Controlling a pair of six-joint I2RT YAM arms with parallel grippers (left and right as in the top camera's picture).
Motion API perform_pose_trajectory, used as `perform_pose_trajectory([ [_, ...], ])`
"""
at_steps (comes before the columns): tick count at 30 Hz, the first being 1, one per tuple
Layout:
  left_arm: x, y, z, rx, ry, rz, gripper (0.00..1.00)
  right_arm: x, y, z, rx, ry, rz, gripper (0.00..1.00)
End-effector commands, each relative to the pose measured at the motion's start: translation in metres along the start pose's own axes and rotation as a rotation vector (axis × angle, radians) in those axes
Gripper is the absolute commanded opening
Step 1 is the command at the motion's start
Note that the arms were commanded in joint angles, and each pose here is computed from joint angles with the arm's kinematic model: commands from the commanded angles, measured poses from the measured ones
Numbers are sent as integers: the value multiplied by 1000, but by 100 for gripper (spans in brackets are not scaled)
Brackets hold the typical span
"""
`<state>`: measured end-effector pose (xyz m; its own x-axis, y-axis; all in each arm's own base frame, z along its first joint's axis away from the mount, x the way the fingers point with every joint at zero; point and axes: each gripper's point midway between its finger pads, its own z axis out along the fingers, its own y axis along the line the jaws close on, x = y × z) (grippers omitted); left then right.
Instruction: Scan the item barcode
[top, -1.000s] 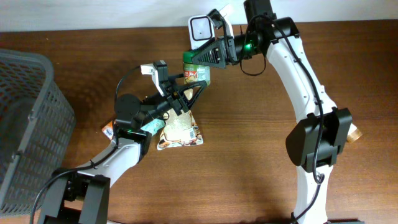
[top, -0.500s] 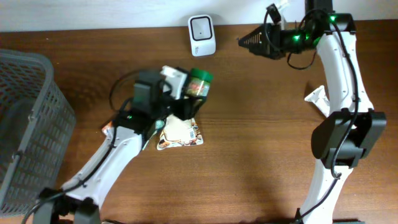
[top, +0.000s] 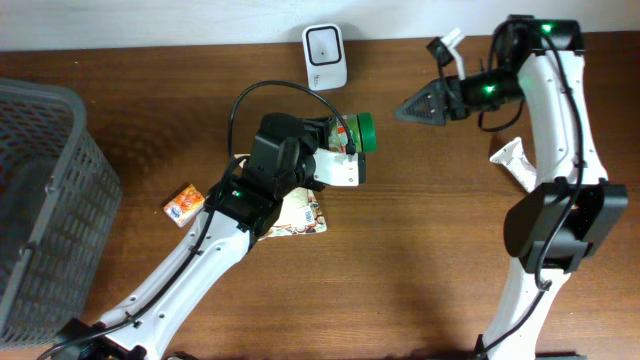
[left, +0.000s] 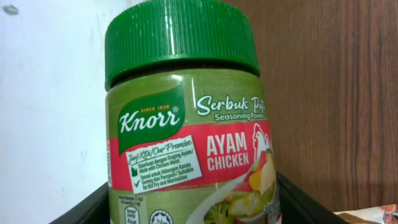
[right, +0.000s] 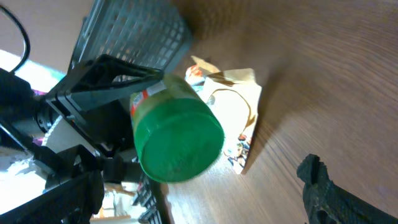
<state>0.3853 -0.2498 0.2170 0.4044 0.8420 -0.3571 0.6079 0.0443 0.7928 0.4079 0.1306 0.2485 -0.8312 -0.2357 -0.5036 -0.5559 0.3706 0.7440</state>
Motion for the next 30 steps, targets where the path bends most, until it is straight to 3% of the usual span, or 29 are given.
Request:
perform_pose_trajectory([
  [1, -16, 12, -7, -25, -74, 56, 0, 0, 28, 24, -37, 49, -183, 98],
  [10, -19, 21, -7, -61, -87, 0, 0, 35, 8, 55, -128, 117, -201, 98],
  [18, -19, 21, -7, -60, -87, -13, 0, 18, 22, 54, -209, -3, -337, 100],
  [21, -19, 21, -7, -60, -88, -25, 0, 14, 25, 54, -224, -31, -357, 96],
  [24, -19, 21, -7, -60, -88, -28, 0, 15, 25, 54, -223, -25, -353, 69],
  [30, -19, 21, -7, -60, -88, -28, 0, 17, 25, 54, -218, -14, -348, 53],
])
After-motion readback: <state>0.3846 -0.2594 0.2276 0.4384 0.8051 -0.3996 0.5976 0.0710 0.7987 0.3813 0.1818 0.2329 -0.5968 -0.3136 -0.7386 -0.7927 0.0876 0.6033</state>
